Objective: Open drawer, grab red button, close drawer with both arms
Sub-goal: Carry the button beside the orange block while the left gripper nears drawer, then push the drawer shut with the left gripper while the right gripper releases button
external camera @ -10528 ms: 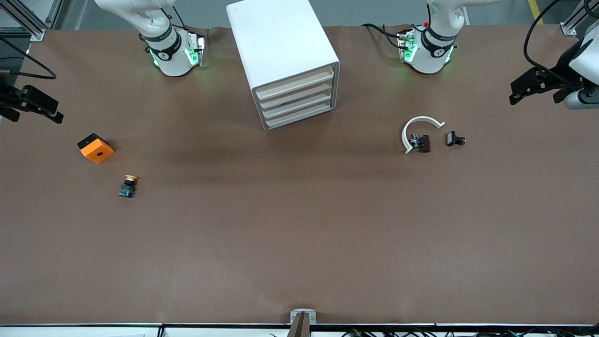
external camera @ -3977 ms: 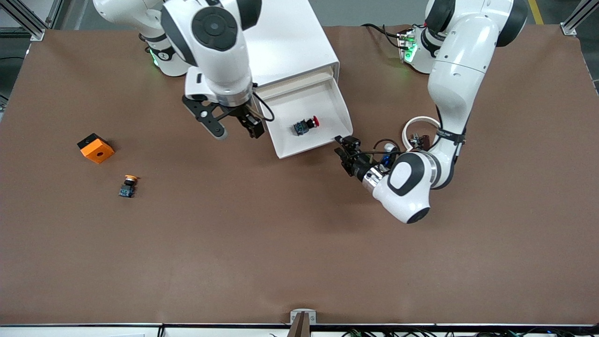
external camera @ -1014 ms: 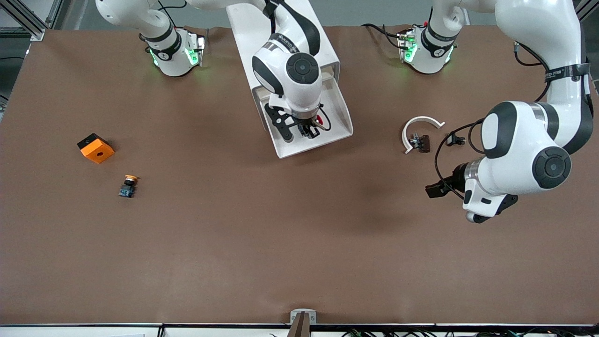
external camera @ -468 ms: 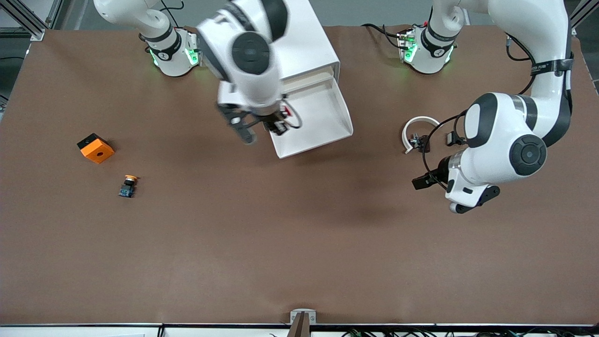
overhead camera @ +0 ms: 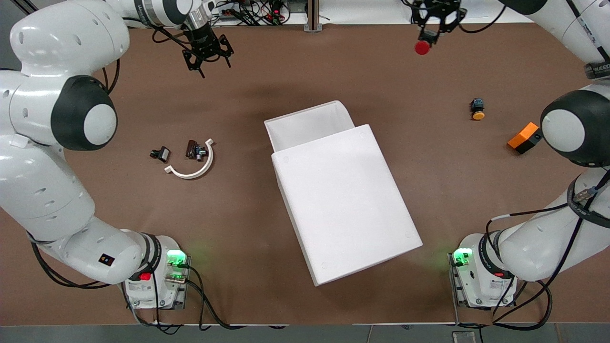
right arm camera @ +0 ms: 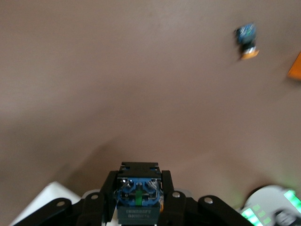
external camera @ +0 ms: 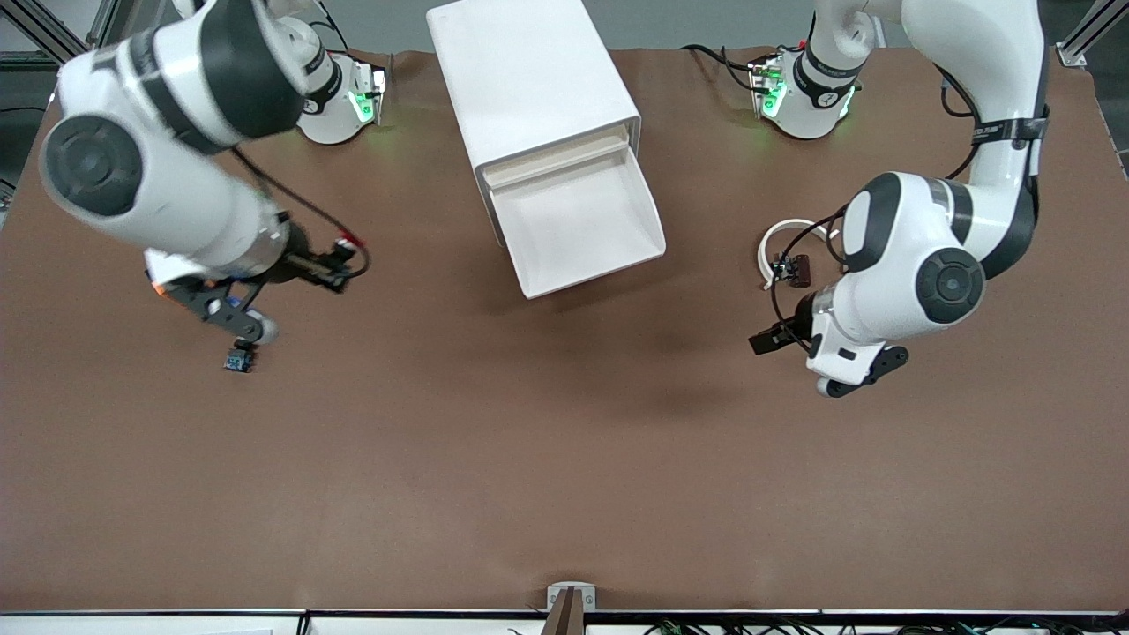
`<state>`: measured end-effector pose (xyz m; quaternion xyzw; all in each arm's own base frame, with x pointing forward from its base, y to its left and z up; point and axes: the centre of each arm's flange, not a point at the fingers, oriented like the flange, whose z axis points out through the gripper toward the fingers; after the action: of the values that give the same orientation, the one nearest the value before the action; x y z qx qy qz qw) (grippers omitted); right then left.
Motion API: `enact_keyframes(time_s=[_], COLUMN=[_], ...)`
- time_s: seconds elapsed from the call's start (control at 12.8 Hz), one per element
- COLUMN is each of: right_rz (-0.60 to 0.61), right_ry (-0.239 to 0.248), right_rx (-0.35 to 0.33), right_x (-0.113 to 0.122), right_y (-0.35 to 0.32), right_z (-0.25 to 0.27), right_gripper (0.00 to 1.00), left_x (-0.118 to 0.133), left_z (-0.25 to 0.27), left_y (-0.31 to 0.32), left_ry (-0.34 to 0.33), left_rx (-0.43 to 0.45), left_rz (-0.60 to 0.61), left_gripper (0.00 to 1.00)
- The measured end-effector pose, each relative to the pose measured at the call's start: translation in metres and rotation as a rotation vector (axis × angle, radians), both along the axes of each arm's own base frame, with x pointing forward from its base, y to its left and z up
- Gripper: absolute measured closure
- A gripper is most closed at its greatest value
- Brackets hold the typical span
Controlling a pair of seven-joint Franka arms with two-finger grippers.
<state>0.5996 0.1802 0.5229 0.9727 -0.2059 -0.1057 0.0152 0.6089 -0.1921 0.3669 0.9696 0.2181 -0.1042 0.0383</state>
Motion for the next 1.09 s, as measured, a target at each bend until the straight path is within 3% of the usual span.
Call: enact_keyframes(time_s=[0.23, 0.47, 1.09], right_rz=[0.176, 0.269, 0.377], right_ry=[-0.019, -0.063, -0.147], right_rx=[0.027, 0.044, -0.015], right_x=[0.019, 0.027, -0.006], right_y=[-0.059, -0.109, -0.137], right_z=[-0.045, -0.097, -0.229], right_gripper=[0.59, 0.59, 0.59], left_x=[-0.011, -0.030, -0.102], left_z=[-0.016, -0.044, -0.107], left_y=[-0.030, -0.068, -0.186], left_ry=[-0.031, -0.050, -0.014], left_rx=[-0.004, 0.003, 0.035], left_rz=[-0.010, -0.058, -0.151], left_gripper=[0.00, 0.00, 0.00])
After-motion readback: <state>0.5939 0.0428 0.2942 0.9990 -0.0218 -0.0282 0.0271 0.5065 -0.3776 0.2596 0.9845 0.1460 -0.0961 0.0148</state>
